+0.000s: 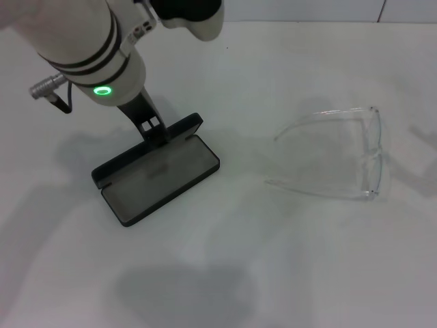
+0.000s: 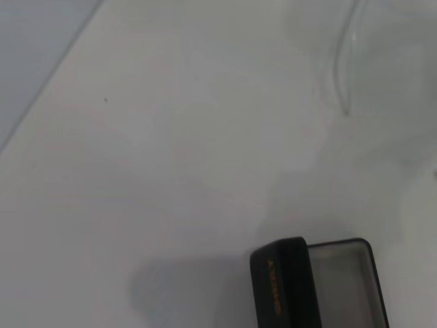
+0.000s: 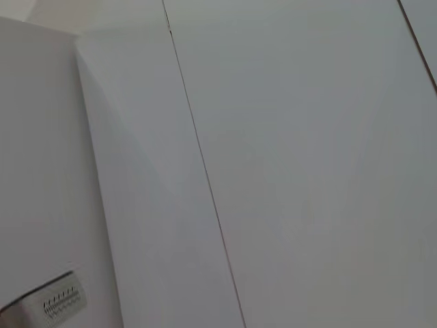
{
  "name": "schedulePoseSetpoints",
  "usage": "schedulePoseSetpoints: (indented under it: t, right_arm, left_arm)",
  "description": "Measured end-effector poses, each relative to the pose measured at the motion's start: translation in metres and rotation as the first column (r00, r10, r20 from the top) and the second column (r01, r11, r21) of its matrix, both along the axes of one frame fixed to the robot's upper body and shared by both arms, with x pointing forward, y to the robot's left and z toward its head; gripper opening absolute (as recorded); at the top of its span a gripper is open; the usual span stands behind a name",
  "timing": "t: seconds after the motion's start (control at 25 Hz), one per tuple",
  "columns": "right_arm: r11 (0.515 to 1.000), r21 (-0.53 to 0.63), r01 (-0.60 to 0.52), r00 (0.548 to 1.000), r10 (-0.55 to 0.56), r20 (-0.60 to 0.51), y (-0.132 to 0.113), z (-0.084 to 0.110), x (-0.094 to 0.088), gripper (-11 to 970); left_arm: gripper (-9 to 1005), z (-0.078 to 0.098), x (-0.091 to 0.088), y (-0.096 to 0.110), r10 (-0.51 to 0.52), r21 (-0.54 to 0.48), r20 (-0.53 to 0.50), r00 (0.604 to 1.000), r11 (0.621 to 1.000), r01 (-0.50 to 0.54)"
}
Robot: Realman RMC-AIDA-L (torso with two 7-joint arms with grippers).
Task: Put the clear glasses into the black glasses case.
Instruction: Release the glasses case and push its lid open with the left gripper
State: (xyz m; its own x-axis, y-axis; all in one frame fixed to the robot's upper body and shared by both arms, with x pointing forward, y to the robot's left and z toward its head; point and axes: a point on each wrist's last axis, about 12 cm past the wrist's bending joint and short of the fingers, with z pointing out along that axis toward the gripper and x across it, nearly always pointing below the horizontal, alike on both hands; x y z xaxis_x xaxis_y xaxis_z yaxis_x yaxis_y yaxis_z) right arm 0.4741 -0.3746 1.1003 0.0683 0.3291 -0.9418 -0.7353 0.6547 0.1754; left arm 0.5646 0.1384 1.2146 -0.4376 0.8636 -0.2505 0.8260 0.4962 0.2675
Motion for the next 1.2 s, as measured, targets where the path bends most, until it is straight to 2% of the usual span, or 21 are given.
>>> schedulePoseSetpoints:
  t: [0.2, 0.56, 0.72, 1.2]
  right_arm:
    - [1.000, -0.006, 0.001, 1.000, -0.001, 0.001, 0.001, 0.002, 0.006, 840]
    - [1.000, -0.010, 0.005, 1.000, -0.005, -0.003, 0.002, 0.001, 0.009, 838]
    - [1.000, -0.010, 0.008, 1.000, -0.008, -0.005, 0.002, 0.001, 0.008, 837]
    - [1.000, -0.011, 0.017, 1.000, -0.017, -0.011, 0.001, 0.000, 0.007, 834]
  left_arm:
    - [489, -0.009, 0.007, 0.006, 0.026, 0.001, -0.028, 0.999, 1.000, -0.026]
    - [573, -0.019, 0.014, 0.007, 0.017, 0.010, -0.038, 0.999, 1.000, -0.016]
    - [568, -0.030, 0.022, 0.008, 0.027, 0.028, -0.065, 0.998, 0.999, -0.026]
    - [554, -0.040, 0.030, 0.013, 0.031, 0.037, -0.088, 0.996, 0.999, -0.028]
